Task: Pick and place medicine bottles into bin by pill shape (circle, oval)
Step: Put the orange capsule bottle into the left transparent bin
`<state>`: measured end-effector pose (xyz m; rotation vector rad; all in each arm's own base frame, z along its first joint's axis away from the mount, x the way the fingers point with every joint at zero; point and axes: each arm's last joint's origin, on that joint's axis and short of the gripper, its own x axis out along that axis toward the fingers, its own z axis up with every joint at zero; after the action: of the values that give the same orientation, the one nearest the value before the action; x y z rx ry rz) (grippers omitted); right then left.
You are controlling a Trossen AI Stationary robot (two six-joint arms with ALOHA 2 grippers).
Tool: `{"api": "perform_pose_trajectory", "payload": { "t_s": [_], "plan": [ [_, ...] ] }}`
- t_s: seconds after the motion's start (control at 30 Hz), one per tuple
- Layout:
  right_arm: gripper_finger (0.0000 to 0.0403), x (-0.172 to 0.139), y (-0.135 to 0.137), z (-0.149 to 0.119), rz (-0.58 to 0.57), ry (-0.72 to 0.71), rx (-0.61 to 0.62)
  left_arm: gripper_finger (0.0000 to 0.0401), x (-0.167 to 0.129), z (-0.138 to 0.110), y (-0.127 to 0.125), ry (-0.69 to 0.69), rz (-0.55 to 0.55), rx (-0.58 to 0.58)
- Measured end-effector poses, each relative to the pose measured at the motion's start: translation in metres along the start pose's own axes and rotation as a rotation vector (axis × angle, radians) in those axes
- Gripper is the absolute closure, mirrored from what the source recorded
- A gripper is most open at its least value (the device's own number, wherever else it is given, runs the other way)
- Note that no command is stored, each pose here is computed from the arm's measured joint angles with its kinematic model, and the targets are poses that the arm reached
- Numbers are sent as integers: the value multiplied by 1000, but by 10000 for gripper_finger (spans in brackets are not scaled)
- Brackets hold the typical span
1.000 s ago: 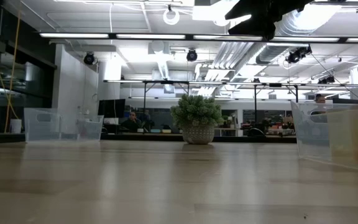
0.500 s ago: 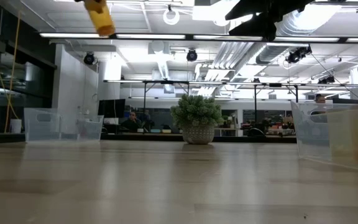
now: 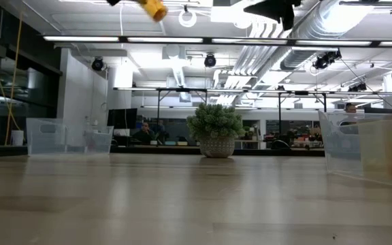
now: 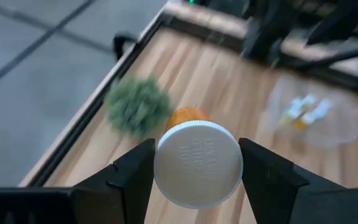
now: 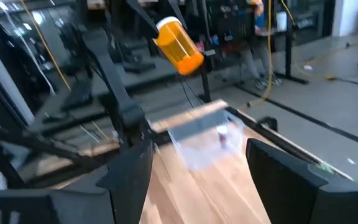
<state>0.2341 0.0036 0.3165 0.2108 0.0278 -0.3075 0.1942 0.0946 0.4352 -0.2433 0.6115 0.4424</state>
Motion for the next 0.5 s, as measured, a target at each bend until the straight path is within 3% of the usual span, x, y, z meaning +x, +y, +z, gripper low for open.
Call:
{"api": "perform_pose_trajectory", "payload": {
  "t_s": [0.17, 0.4, 0.5],
  "plan": [
    [151, -1, 4, 10, 69, -91, 38, 204, 21, 0, -18, -117, -127, -17],
    [151, -3, 7, 20, 146, -186, 70, 204, 73, -41, -58, -257, -322, -67],
    [151, -3, 8, 20, 157, -183, 69, 204, 86, -54, -73, -380, -393, -112]
  ]
}}
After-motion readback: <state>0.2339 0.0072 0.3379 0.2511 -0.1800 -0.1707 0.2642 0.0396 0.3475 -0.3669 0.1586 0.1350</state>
